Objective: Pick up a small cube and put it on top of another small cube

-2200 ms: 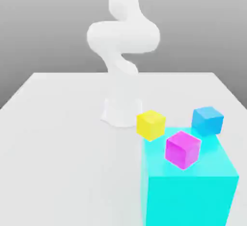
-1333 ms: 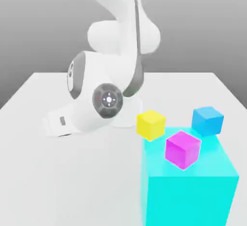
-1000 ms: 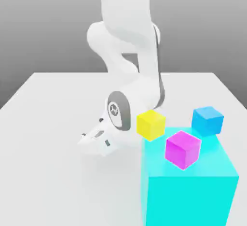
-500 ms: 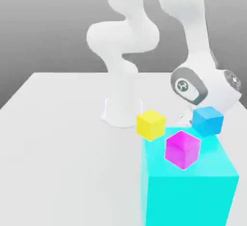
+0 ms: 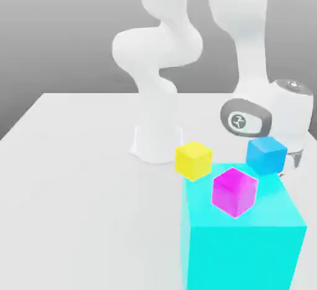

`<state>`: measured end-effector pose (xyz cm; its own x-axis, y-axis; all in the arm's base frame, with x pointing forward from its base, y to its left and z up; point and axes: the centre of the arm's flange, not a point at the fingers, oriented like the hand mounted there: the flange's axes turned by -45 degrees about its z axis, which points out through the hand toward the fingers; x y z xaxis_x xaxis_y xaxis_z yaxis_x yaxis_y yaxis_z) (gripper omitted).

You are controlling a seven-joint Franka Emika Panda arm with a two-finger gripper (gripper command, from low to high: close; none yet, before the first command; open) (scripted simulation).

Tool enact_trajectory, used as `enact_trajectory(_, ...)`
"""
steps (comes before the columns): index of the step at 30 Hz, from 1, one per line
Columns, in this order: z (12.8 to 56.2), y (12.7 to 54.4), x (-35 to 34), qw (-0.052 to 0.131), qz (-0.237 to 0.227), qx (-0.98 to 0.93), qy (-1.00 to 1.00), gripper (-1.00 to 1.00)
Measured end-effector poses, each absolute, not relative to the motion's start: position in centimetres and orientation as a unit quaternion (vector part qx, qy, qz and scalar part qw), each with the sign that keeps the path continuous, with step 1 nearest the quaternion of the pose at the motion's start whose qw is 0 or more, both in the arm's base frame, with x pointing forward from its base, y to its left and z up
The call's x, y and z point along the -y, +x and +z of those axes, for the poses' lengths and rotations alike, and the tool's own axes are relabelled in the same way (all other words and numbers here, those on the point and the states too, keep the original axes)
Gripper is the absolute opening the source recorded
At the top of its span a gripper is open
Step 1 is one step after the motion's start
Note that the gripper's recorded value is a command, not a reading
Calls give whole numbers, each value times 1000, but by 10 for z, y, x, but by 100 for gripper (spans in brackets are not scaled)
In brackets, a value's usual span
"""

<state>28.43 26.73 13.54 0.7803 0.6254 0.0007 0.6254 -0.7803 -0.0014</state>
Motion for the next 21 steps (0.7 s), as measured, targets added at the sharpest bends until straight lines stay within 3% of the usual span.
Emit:
enact_trajectory(7,151,285,-268,1,-1,331,-944,-100)
enact_trajectory(13,212,283,-288,-4,-18,379,-925,-100)
enact_trajectory(21,330,343,-295,-39,-46,498,-865,-100)
